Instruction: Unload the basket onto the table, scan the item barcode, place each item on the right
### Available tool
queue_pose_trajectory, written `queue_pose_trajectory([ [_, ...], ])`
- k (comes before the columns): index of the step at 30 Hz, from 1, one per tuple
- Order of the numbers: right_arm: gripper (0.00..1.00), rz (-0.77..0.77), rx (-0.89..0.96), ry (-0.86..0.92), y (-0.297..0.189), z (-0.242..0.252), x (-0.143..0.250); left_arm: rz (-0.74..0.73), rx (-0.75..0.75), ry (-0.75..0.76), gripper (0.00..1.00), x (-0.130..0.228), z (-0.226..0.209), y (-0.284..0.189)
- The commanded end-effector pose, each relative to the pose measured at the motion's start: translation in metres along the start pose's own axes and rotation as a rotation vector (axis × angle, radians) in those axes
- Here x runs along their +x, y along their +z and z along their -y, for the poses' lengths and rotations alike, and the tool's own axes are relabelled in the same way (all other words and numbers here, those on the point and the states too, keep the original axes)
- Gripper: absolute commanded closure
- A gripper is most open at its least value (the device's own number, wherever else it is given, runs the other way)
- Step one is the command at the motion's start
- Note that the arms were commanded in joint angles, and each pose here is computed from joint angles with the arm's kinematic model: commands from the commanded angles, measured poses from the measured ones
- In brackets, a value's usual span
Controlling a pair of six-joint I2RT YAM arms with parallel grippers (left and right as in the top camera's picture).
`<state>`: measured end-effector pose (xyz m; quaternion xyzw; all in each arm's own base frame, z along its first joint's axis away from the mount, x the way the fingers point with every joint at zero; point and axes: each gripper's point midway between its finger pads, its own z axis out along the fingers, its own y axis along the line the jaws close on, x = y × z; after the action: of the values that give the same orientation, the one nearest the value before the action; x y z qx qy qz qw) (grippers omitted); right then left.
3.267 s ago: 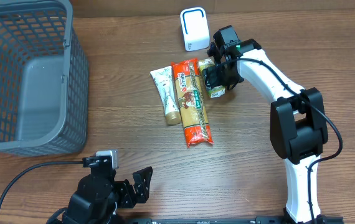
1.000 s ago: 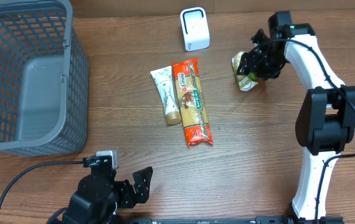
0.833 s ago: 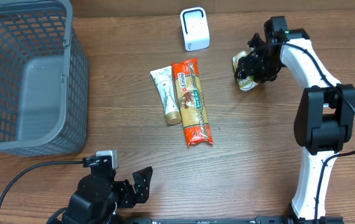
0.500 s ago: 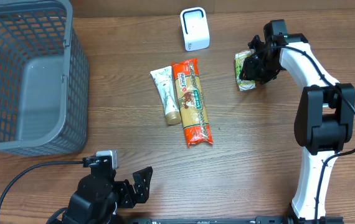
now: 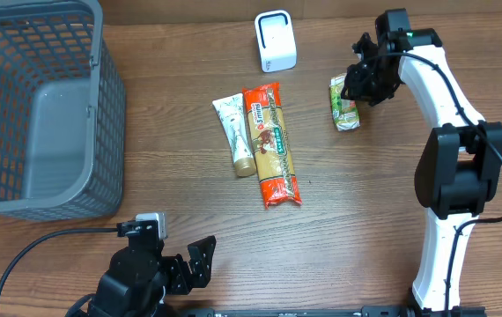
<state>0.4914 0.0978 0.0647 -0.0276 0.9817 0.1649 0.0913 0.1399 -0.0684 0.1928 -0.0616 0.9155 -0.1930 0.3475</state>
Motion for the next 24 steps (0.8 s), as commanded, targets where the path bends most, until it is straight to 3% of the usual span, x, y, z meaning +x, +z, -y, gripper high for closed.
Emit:
queue_pose_trajectory([
  [1,0.51,0.009,0.099,-0.035,0.0,0.002,-0.003,-0.002,0.006,-0.004,0.01,0.001,0.001,0.0],
  [7,0.35,0.019,0.141,0.039,-0.003,0.025,-0.005,-0.002,0.006,-0.004,0.0,0.001,0.001,0.0],
  [10,0.32,0.022,0.113,0.087,-0.007,0.038,-0.005,-0.002,0.006,-0.004,0.0,0.001,0.001,0.0],
  [19,0.33,0.002,-0.15,0.122,-0.005,0.031,0.004,-0.002,0.006,-0.004,0.0,0.001,0.001,0.0],
  [24,0.33,-0.006,-0.178,0.121,0.016,0.031,0.013,-0.002,0.006,-0.004,0.0,0.001,0.001,0.0],
])
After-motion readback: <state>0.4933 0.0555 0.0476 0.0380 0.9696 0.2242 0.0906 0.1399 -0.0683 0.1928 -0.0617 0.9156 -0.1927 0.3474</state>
